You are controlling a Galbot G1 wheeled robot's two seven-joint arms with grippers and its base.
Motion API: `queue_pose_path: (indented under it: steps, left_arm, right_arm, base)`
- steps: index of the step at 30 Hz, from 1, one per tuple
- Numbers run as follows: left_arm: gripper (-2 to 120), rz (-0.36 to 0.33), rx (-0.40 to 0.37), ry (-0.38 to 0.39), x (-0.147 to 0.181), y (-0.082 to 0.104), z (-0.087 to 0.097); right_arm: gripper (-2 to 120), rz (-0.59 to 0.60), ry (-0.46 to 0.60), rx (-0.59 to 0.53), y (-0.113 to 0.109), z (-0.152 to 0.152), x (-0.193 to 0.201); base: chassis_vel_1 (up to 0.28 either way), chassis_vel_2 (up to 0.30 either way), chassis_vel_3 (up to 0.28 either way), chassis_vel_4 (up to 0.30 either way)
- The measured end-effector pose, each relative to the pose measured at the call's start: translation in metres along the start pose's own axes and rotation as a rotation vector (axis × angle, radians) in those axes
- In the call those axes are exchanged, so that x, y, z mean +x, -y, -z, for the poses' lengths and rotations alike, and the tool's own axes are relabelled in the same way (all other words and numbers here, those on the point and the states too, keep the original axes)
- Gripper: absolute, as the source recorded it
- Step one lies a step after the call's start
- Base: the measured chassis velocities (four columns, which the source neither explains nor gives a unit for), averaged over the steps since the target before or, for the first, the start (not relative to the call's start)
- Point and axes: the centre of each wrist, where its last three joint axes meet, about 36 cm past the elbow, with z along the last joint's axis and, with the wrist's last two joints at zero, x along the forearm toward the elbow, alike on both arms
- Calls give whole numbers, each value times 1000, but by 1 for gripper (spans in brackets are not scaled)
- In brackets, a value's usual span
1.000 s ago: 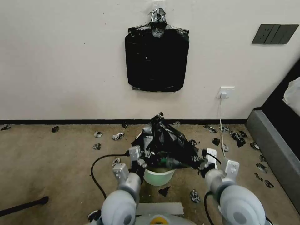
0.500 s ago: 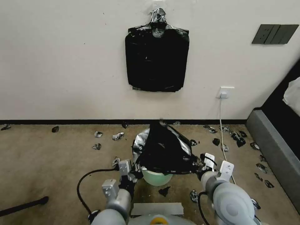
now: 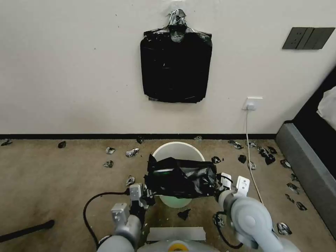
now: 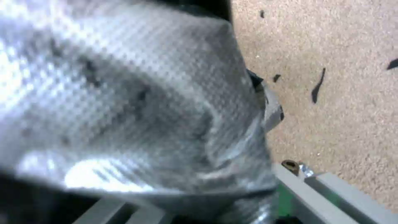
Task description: Place a trash bag onto the trash bin.
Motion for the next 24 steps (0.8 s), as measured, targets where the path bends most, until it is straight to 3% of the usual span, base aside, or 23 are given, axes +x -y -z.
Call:
queue_pose_path:
  steps: [6,15,24]
  left_arm:
    - [0,5,-27,-21,-3,-8,-1]
    - [0,1,-30,-42,6,-8,0]
    - [0,30,-44,-41,-7,-15,-2]
  right_arm:
    - [0,-2,-18,14,5,-1,-8]
    - [0,22,-57,60,4,-17,12]
    - [0,-18,-49,90,14,-18,-13]
  base:
    - [0,0,0,0]
    - [0,0,0,0]
    - [0,0,0,0]
